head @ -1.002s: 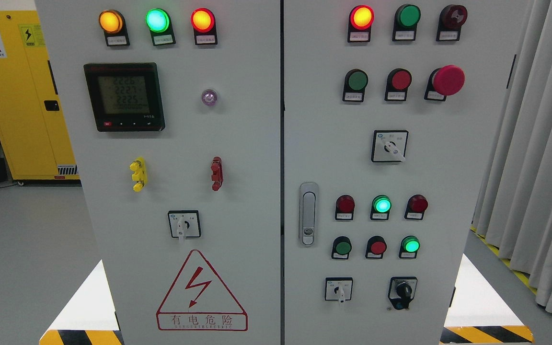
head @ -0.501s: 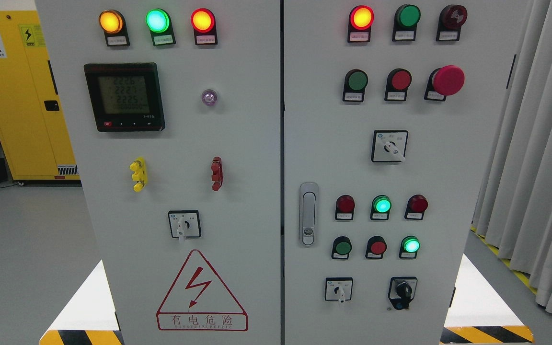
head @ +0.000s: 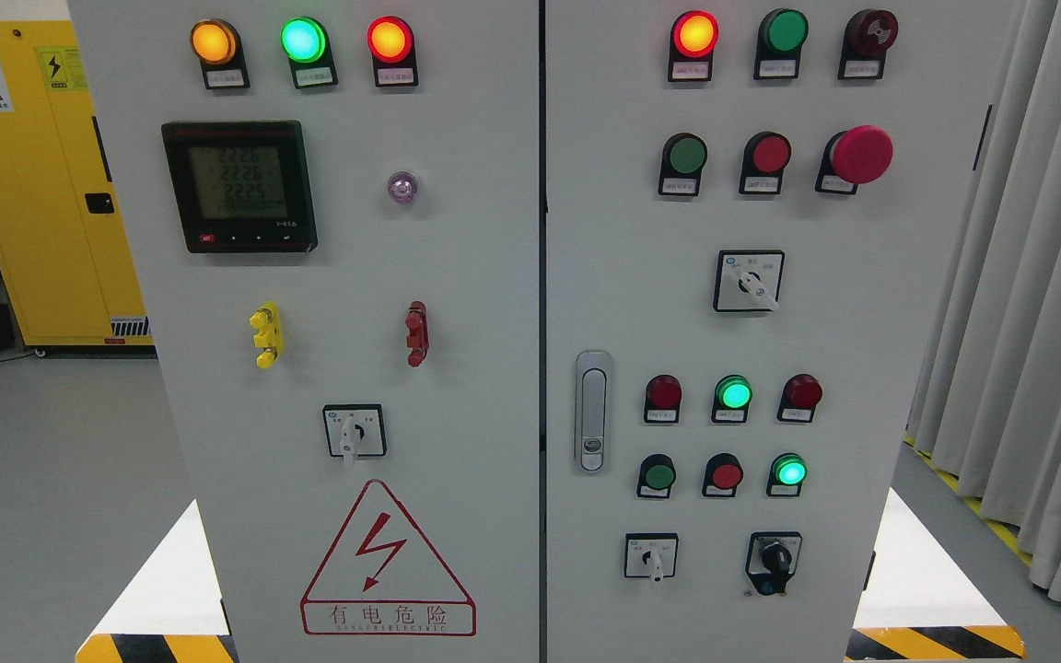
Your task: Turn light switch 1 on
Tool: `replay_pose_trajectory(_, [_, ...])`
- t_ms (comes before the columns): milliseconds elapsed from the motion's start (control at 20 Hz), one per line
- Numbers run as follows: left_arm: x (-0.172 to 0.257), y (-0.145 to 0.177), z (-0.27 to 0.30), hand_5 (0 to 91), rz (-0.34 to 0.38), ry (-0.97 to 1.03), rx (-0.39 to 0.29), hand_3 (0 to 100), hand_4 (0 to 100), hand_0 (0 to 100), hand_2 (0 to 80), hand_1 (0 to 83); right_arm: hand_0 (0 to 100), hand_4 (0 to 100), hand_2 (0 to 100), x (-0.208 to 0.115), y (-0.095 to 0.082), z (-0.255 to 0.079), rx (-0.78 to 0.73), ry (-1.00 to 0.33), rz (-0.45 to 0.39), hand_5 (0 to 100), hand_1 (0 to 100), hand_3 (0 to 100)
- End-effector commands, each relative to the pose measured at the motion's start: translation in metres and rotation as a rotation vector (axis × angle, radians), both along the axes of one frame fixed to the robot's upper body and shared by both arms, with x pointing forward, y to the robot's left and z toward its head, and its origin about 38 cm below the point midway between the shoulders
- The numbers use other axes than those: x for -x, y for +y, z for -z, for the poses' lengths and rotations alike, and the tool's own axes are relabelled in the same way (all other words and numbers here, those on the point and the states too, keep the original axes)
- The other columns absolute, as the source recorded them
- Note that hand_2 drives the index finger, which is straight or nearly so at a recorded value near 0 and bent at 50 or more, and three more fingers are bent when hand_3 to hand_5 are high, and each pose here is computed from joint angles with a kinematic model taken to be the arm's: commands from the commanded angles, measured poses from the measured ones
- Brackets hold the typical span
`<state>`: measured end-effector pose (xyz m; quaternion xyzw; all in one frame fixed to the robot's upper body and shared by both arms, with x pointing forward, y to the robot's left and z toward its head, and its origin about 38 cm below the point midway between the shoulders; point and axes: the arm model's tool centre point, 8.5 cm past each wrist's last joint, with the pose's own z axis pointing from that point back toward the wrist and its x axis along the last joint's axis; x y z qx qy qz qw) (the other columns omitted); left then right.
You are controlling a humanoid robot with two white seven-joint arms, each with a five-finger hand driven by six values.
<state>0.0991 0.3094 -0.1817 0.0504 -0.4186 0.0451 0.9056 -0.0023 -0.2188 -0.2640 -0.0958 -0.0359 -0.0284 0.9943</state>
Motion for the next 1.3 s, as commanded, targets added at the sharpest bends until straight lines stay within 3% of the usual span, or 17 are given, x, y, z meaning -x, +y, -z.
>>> replay_pose_trajectory(0, [-0.099, 0.022, -0.129, 60.9, 0.012, -0.480, -0.096, 70, 77, 16, 37.4, 52.1, 0, 0, 4, 0.000, 0.000, 0.000, 0.000, 0.000, 0.000, 0, 50, 0])
replay_pose_trajectory(50, [-0.105, 0.020, -0.141, 69.0, 0.016, -0.520, -0.105, 72, 80, 14, 41.4, 53.4, 0, 0, 4, 0.000, 0.000, 0.000, 0.000, 0.000, 0.000, 0, 50, 0])
replay_pose_trajectory(100, [-0.111, 0.019, -0.154, 70.7, 0.027, -0.559, -0.114, 75, 82, 13, 43.9, 54.2, 0, 0, 4, 0.000, 0.000, 0.000, 0.000, 0.000, 0.000, 0, 50, 0])
replay_pose_trajectory(651, [-0.152, 0.000, -0.255, 72.2, 0.065, -0.807, -0.128, 86, 86, 7, 50.5, 56.8, 0, 0, 4, 0.000, 0.000, 0.000, 0.001, 0.000, 0.000, 0, 50, 0])
replay_pose_trajectory(852, [-0.167, -0.006, -0.281, 73.2, 0.031, -0.871, -0.143, 91, 88, 6, 52.8, 59.7, 0, 0, 4, 0.000, 0.000, 0.000, 0.000, 0.000, 0.000, 0, 50, 0])
replay_pose_trajectory(1052, [-0.188, -0.020, -0.305, 76.9, 0.044, -0.881, -0.200, 91, 89, 5, 53.3, 59.9, 0, 0, 4, 0.000, 0.000, 0.000, 0.000, 0.000, 0.000, 0, 50, 0])
replay_pose_trajectory(1253, [-0.200, -0.038, -0.319, 78.4, 0.070, -0.916, -0.178, 91, 89, 5, 53.1, 59.9, 0, 0, 4, 0.000, 0.000, 0.000, 0.000, 0.000, 0.000, 0, 50, 0])
